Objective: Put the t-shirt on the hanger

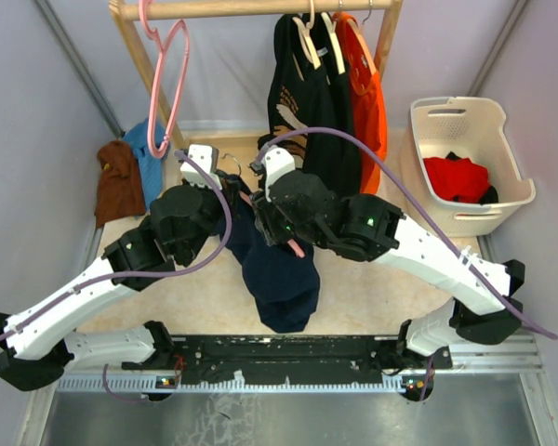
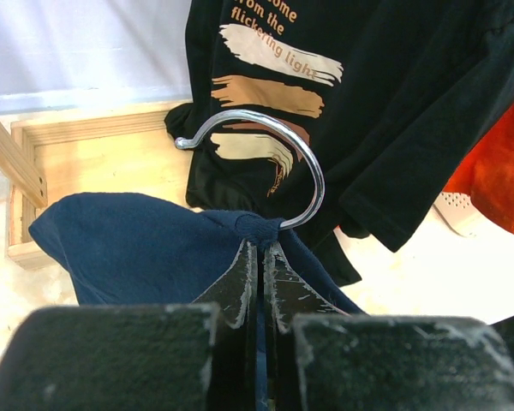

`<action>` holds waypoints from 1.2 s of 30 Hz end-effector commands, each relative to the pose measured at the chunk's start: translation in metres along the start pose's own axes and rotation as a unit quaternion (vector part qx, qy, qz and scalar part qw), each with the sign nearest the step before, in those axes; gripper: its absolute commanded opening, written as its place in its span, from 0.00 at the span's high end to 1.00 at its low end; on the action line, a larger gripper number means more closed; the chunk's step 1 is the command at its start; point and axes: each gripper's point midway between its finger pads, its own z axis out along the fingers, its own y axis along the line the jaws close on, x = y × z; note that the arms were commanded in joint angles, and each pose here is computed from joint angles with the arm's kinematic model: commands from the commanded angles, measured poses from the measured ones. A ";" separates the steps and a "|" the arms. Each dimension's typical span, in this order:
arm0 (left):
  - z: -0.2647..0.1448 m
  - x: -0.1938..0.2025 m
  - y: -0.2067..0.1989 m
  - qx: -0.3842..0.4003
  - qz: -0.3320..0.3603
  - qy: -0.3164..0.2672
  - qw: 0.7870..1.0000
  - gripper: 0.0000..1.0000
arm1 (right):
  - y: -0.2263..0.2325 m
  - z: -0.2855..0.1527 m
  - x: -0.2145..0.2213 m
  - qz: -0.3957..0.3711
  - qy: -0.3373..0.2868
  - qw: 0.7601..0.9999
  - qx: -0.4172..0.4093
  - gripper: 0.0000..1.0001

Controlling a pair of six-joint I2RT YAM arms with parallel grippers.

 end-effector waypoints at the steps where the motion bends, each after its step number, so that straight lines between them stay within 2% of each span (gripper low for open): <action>1: -0.008 -0.038 -0.008 0.023 -0.047 -0.049 0.997 1.00 | 0.007 0.006 -0.015 -0.005 -0.015 1.000 -0.017 0.63; 6: -0.009 -0.038 -0.007 0.023 -0.045 -0.050 0.997 1.00 | 0.008 0.012 -0.013 -0.007 -0.011 1.000 -0.016 0.71; 11: -0.008 -0.034 -0.006 0.020 -0.043 -0.048 0.998 0.99 | 0.005 0.004 -0.019 -0.002 -0.020 1.000 -0.015 0.98; 12: -0.008 -0.034 -0.005 0.019 -0.043 -0.047 0.998 0.97 | 0.005 0.001 -0.020 -0.001 -0.021 1.000 -0.017 1.00; 18: -0.007 -0.032 -0.006 0.018 -0.033 -0.042 0.998 0.69 | 0.006 -0.015 -0.018 0.001 -0.010 0.999 -0.035 1.00; 21: -0.009 -0.036 -0.005 0.020 -0.028 -0.045 0.998 0.63 | 0.008 -0.027 -0.017 0.002 0.001 0.999 -0.051 1.00; 36: -0.042 -0.066 0.017 0.026 -0.019 -0.079 0.996 0.53 | -0.021 -0.125 -0.036 0.020 -0.010 0.997 -0.074 1.00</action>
